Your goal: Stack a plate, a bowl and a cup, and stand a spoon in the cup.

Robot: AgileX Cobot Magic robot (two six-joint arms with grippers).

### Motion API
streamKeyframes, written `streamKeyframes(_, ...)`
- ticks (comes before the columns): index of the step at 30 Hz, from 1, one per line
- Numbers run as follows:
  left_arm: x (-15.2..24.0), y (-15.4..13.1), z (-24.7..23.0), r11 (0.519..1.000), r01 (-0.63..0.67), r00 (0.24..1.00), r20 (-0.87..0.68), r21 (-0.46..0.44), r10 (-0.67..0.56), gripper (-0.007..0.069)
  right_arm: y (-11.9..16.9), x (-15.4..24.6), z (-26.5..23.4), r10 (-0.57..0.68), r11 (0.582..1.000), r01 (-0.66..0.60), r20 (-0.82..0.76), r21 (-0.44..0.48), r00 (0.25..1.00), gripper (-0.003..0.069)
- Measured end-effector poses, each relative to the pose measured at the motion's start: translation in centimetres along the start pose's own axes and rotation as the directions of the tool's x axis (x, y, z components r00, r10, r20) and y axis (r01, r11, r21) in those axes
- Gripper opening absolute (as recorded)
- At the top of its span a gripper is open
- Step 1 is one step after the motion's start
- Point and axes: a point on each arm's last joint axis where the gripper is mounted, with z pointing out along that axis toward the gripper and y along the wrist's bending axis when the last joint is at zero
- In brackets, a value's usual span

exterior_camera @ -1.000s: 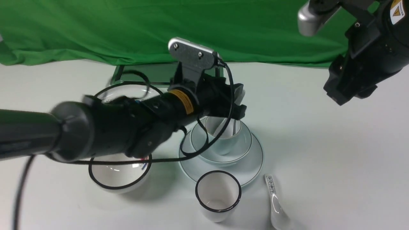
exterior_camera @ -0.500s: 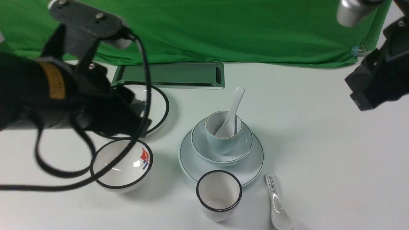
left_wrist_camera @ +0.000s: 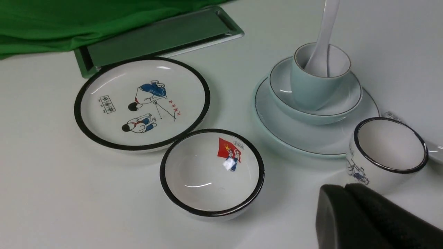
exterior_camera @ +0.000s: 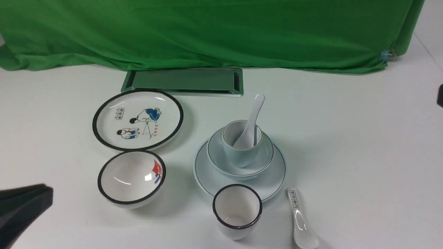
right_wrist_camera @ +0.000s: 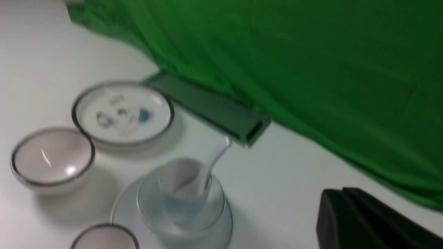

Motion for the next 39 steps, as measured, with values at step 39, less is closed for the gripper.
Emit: streamKeyframes(39,2.9,0.5,-4.0,1.000,0.004,0.975,0.224,0.009,-0.006,-0.0032,0.7,6.6,-3.3,0.023,0.993,-0.048,0.219,0.109,0.976,0.0013)
